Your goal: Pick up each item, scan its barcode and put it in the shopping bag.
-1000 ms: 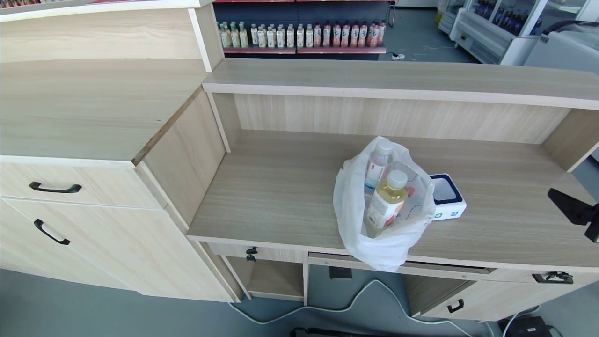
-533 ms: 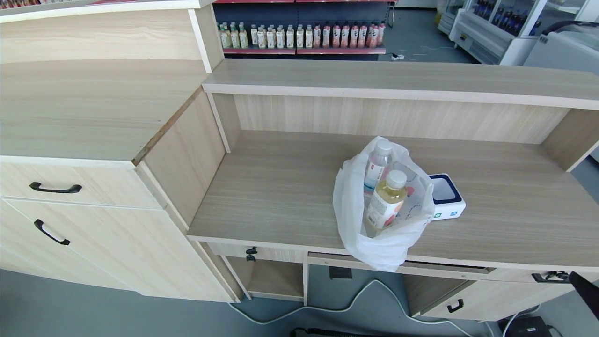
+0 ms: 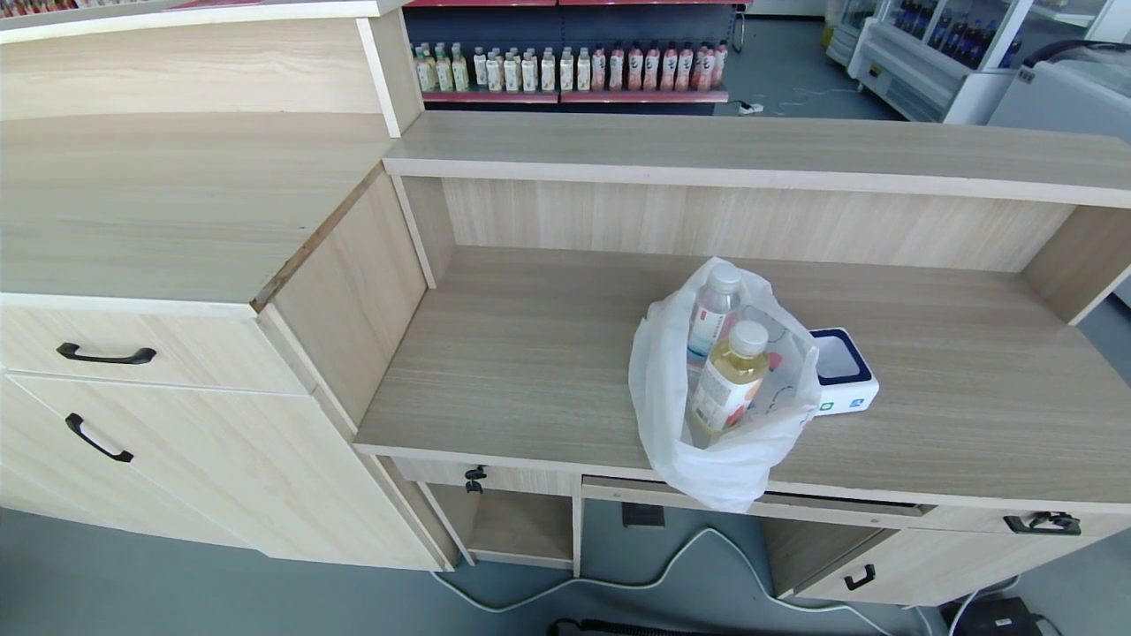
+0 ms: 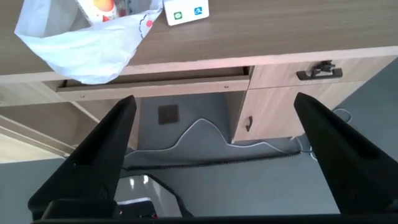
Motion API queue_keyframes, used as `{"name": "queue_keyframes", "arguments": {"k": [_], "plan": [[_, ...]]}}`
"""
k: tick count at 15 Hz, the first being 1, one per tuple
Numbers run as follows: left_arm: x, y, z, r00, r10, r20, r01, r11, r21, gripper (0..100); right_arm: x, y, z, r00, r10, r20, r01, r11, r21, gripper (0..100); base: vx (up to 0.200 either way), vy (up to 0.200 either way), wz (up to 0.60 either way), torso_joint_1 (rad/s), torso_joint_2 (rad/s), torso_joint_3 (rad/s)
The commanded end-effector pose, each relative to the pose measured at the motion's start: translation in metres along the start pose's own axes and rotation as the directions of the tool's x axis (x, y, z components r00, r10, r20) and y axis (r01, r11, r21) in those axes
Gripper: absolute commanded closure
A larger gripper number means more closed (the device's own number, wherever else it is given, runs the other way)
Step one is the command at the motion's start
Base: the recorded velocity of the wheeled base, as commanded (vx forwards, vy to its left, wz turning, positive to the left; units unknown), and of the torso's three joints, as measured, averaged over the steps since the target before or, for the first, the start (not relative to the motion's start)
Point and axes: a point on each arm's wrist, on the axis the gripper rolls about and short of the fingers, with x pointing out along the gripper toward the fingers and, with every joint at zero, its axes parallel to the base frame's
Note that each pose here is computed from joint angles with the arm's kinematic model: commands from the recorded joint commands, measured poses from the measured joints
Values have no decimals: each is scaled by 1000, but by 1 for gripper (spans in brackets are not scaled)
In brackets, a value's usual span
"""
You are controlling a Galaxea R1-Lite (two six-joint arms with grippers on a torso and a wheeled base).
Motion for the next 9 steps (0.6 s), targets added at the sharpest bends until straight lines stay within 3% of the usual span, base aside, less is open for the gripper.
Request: {"name": "queue_keyframes", "arguments": {"k": [1, 3, 9], "plan": [[0, 0, 0, 1000, 2, 0, -2, 1000, 0, 0, -9, -2, -8, 996, 33, 79, -34, 999, 12, 0, 0, 0, 0, 0, 0, 0], [0, 0, 0, 1000, 2, 0, -2, 1000, 0, 0, -9, -2, -8, 997, 18, 73, -23, 997, 80, 0, 0, 0, 0, 0, 0, 0], [0, 0, 0, 1000, 2, 2, -2, 1000, -2, 0, -10, -2, -8, 997, 18, 75, -23, 997, 75, 0, 0, 0, 0, 0, 0, 0]]}}
